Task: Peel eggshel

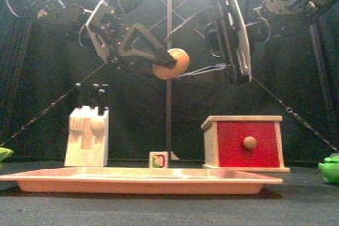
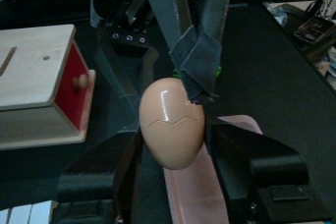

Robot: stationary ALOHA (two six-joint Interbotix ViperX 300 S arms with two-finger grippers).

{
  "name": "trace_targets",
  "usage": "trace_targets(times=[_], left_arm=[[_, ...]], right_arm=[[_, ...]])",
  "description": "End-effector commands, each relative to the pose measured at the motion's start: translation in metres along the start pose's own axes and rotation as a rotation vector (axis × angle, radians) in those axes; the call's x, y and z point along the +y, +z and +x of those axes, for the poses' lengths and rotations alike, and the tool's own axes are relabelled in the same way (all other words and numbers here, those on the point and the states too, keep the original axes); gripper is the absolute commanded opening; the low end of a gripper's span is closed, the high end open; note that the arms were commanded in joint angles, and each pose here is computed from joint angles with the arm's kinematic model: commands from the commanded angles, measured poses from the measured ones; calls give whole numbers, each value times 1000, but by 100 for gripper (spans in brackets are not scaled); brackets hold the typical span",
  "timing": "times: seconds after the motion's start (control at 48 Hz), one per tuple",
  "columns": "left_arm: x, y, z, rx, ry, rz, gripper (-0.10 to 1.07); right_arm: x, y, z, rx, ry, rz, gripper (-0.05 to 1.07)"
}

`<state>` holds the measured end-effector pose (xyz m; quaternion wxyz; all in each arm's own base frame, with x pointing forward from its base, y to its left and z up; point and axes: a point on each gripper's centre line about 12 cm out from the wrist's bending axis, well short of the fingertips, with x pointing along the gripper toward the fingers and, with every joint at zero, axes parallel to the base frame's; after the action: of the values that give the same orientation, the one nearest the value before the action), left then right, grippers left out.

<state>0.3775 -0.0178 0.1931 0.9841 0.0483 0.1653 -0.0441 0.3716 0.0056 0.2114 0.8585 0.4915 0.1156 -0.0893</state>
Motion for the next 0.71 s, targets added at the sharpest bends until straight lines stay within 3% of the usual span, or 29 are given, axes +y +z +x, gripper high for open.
trace_targets(times=[0.0,0.688], left_arm=[[2,11,1,-36,5,1,53],[2,11,1,-44,5,1,53]], right_arm=[[15,11,-3,-33,46,2,96],[10,7,1,-21,30,0,84]])
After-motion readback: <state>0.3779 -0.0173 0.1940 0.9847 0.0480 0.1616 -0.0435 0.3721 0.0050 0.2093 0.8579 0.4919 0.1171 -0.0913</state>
